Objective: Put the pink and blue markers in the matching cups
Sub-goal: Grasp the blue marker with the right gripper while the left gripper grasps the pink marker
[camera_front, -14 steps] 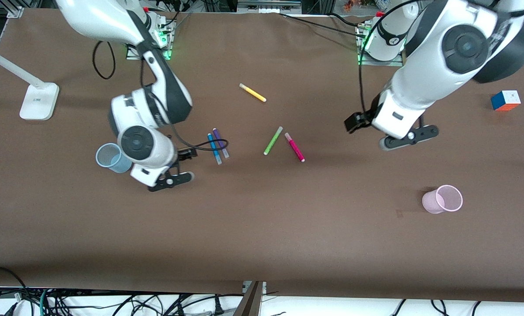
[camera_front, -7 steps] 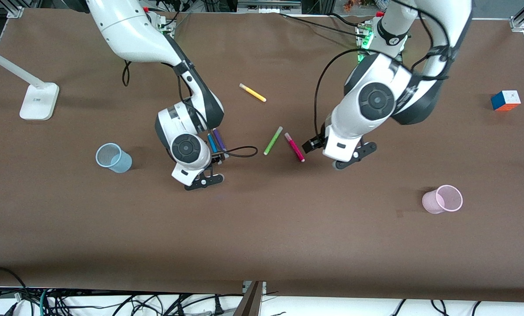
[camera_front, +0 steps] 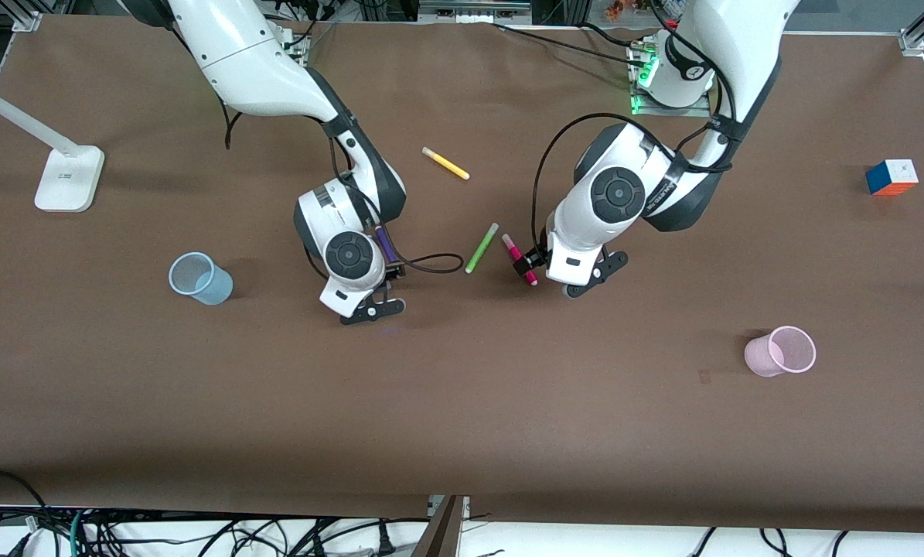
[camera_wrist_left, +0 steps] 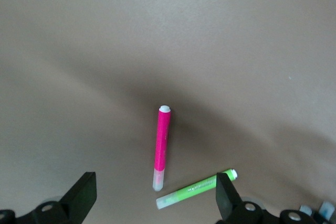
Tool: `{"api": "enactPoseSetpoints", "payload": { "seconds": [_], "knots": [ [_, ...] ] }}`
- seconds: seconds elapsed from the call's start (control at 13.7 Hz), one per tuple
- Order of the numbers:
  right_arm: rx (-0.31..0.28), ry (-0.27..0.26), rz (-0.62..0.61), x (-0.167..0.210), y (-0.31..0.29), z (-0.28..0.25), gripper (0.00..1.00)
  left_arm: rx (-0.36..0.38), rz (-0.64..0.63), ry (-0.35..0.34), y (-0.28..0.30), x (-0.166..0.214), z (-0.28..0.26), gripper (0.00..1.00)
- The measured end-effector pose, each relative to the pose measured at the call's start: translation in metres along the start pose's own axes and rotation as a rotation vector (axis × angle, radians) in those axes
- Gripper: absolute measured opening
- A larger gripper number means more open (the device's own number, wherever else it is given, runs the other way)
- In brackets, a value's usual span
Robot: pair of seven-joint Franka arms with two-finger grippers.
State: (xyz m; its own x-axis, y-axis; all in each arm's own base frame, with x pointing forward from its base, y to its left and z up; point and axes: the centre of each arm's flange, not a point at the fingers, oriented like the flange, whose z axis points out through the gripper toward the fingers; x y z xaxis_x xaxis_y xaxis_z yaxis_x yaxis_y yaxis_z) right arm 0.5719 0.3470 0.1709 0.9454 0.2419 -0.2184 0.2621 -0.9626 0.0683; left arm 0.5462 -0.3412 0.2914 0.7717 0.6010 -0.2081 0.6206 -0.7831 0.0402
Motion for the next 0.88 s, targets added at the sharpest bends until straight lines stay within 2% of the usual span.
{"api": "enactPoseSetpoints", "payload": {
  "seconds": [0.15,0.22,0.51,0.73,0.88],
  "knots": [
    [-0.004,-0.007,-0.002,-0.004,-0.002,0.007,1.00,-0.013,-0.065,-0.002,-0.003,-0.007,0.026,1.00],
    [-0.003,-0.005,0.001,-0.005,-0.004,0.009,0.93,-0.016,-0.089,-0.005,-0.002,-0.011,0.038,1.00],
    [-0.002,0.009,0.015,-0.006,-0.005,0.000,0.51,-0.026,-0.119,-0.009,0.000,-0.032,0.074,1.00],
    [0.000,0.016,0.014,-0.006,-0.006,-0.004,0.21,0.023,-0.120,0.083,-0.002,-0.046,0.098,1.00],
    [0.000,0.024,0.013,-0.005,-0.005,-0.005,0.17,0.048,-0.133,0.148,-0.004,-0.050,0.113,1.00]
  ]
}}
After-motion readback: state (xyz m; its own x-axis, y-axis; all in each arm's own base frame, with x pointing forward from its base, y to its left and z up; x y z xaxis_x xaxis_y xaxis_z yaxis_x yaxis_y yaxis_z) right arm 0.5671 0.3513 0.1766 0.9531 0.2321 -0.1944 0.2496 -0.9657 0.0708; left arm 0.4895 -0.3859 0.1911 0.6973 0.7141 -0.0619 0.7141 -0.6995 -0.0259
